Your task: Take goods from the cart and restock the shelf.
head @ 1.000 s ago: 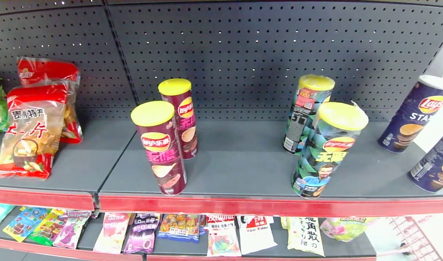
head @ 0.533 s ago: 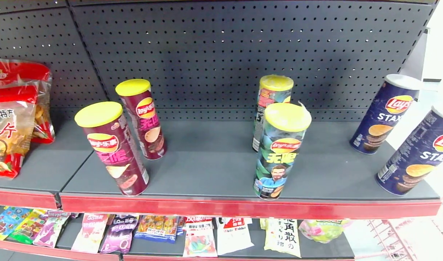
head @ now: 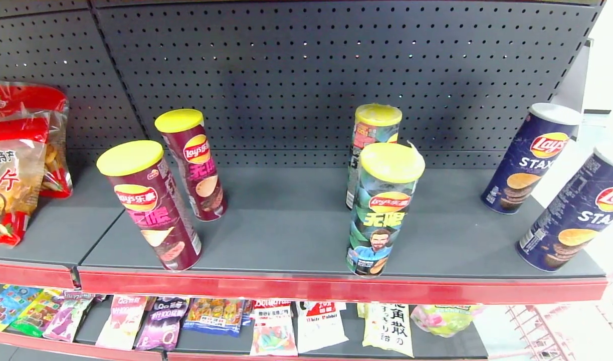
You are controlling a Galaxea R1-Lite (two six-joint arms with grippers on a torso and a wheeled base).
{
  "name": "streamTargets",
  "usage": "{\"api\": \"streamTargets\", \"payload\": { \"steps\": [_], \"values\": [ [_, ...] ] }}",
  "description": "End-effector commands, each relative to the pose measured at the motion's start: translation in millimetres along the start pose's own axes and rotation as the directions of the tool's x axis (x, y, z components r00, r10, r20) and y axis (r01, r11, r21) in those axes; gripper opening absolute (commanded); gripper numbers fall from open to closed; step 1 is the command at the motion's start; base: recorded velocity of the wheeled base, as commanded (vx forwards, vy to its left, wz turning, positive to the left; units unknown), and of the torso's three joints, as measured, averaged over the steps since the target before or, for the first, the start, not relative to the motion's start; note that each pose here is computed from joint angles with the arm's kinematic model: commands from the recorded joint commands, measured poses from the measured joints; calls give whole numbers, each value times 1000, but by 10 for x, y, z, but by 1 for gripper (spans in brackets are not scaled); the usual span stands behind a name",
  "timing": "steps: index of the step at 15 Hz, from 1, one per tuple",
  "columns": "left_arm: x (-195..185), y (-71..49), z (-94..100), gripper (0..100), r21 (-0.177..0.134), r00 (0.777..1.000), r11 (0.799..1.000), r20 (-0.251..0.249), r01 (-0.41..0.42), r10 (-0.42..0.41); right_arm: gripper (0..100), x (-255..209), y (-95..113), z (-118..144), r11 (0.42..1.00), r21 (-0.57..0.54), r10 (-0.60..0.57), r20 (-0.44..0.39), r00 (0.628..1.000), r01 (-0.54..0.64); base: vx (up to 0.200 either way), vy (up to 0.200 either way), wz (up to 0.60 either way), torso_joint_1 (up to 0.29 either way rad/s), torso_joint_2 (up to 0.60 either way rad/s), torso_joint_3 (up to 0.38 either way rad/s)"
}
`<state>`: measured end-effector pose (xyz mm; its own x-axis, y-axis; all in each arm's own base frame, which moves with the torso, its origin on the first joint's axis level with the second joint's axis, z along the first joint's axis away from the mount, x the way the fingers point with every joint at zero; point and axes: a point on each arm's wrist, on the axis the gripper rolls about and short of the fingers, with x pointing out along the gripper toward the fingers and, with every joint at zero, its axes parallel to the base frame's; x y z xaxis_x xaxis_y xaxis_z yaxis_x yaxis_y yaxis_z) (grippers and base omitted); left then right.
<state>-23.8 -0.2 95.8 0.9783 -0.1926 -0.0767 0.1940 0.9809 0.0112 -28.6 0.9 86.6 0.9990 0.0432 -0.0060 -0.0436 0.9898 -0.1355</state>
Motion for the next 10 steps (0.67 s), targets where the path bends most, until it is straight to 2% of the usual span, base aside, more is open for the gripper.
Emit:
{"api": "streamTargets", "payload": {
  "steps": [1, 2, 3, 4, 5, 7, 8, 9, 10],
  "values": [
    [82, -9, -79, 100, -89, 993, 993, 91, 80, -71, 100, 12, 2, -24, 1000, 1, 0, -5, 1000, 0, 0, 0, 0, 0, 0, 0],
    [84, -2, -93, 100, -88, 996, 995, 77, 45, -38, 100, 16, 1, -27, 1000, 7, -9, -1, 1000, 9, 0, 0, 0, 0, 0, 0],
    [83, 38, -118, 100, -62, 989, 989, 50, -136, 139, 100, 18, -9, -28, 996, 67, -53, -1, 999, 53, 0, 0, 0, 0, 0, 0],
    [82, 47, -119, 100, -64, 983, 982, 49, -175, 179, 100, 17, -23, -30, 983, 141, -115, -10, 993, 115, 0, 0, 0, 0, 0, 0],
    [82, 48, -119, 100, -58, 982, 982, 49, -180, 183, 100, 14, -32, -27, 973, 167, -157, -14, 987, 157, 0, 0, 0, 0, 0, 0],
    [85, 51, -118, 100, -51, 978, 978, 39, -200, 203, 100, 16, -30, -32, 977, 148, -151, -16, 988, 151, 0, 0, 0, 0, 0, 0],
    [85, 47, -116, 100, -53, 966, 966, 35, -253, 255, 100, 18, -10, -29, 998, 35, -57, -3, 998, 57, 0, 0, 0, 0, 0, 0],
    [75, 36, -116, 100, -57, 955, 956, 44, -289, 292, 100, 21, 7, -34, 1000, -11, 13, 5, 1000, -13, 0, 0, 0, 0, 0, 0],
    [57, 25, -118, 100, -65, 958, 960, 68, -273, 277, 100, 21, 8, -34, 1000, 1, 19, 6, 1000, -19, 0, 0, 0, 0, 0, 0]
  ]
}}
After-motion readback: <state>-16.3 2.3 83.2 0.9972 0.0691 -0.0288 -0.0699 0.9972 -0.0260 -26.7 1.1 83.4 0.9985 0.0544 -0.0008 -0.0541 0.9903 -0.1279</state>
